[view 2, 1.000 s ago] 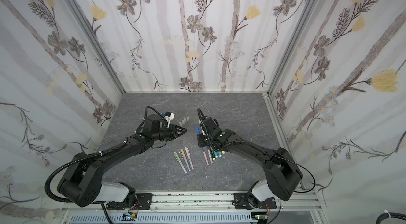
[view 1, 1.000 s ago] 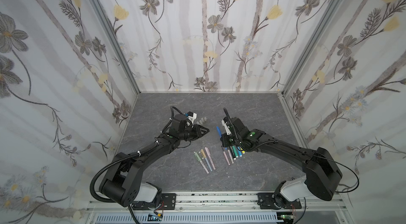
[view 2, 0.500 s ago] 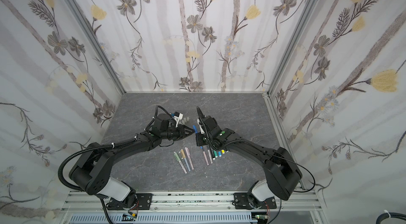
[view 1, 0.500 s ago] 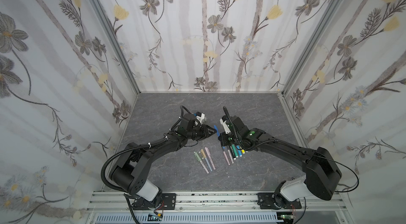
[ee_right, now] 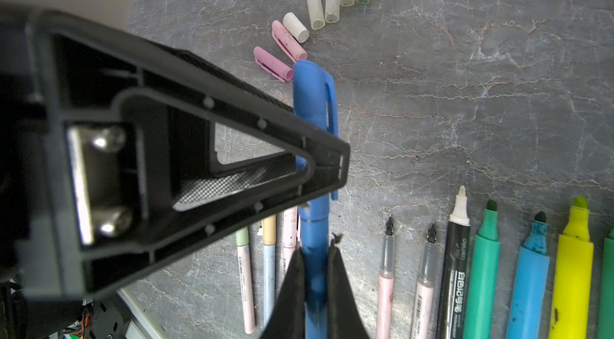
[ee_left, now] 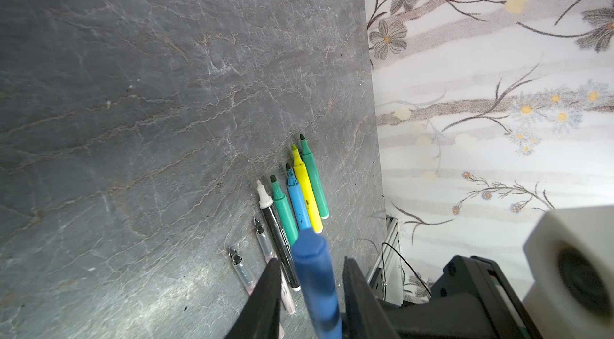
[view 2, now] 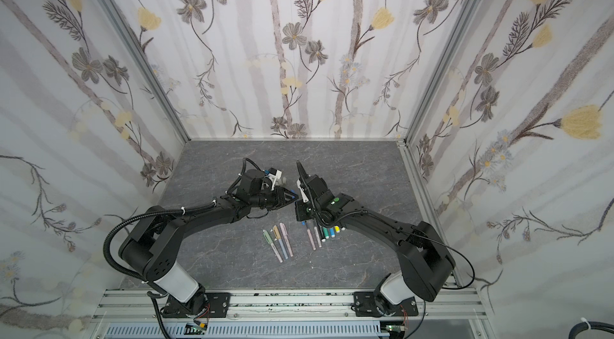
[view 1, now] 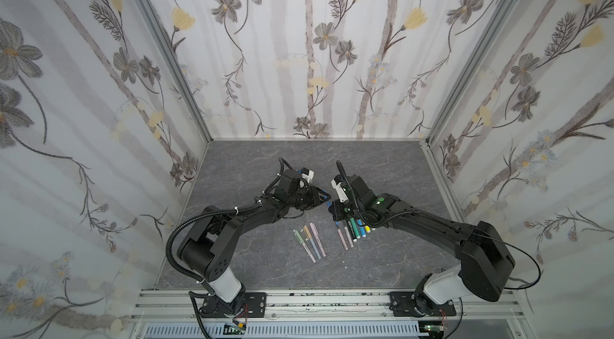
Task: Open the pen caps
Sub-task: 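Lift the blue-capped pen toward the left gripper and close left gripper on cap, then pull the blue cap off with the left gripper while the right draws the pen back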
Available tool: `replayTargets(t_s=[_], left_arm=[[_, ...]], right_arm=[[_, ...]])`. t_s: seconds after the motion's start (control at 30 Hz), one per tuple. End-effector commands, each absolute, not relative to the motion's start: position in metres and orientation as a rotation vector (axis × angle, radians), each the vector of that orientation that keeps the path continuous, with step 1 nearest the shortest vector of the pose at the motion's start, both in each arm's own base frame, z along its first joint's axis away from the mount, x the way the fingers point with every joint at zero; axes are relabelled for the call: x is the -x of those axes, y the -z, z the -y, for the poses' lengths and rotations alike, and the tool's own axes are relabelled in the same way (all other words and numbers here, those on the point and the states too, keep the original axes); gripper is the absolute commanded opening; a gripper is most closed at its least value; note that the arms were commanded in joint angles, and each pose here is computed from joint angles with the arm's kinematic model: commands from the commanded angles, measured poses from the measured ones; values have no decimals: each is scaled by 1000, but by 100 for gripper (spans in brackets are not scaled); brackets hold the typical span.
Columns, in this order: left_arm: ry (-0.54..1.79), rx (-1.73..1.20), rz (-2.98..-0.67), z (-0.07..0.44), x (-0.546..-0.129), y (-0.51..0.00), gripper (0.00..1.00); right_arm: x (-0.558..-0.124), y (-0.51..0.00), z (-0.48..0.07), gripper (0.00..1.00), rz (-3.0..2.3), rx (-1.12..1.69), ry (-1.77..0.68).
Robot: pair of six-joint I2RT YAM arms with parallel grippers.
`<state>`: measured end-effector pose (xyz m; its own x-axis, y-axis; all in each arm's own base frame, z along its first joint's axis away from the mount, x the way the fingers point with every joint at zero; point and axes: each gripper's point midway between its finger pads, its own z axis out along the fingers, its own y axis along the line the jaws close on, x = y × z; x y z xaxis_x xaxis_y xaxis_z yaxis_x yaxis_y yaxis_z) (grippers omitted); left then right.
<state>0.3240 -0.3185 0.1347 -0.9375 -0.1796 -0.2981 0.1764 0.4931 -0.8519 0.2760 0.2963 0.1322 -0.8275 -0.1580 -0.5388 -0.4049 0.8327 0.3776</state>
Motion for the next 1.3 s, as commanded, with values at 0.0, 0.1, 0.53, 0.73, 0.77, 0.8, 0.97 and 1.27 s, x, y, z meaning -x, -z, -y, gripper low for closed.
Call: replayTargets(t_s=[0.0,0.1,0.53,0.73,0.77,0.8,0.97,1.27], left_arm=[[1430,-16,-2346,322,-332,-141,27],[1446,-16,-2348,325,-332,-139,22],[1454,-19,-2351,325,-329,-138,0],[1467,-17,-2334,326,-330,-145,0],[1470,-17,-2330,326,-330,-146,0],[1474,-16,-2326,326,-330,-147,0],[1486,-16,-2309,326,-330,-154,0],[1444,-18,-2327,324,-333,-147,0]], right_arm=[[-278,-134,-299,0,-2496,416,-682],[-278,-132,-299,0,-2501,419,-677],[-281,-128,-300,7,-2503,418,-666],[-281,-125,-300,26,-2502,416,-670],[-280,-123,-301,27,-2505,418,-674],[-280,-122,-302,28,-2509,420,-677],[-282,-119,-305,27,-2514,423,-682],[-278,-118,-305,0,-2514,426,-704]])
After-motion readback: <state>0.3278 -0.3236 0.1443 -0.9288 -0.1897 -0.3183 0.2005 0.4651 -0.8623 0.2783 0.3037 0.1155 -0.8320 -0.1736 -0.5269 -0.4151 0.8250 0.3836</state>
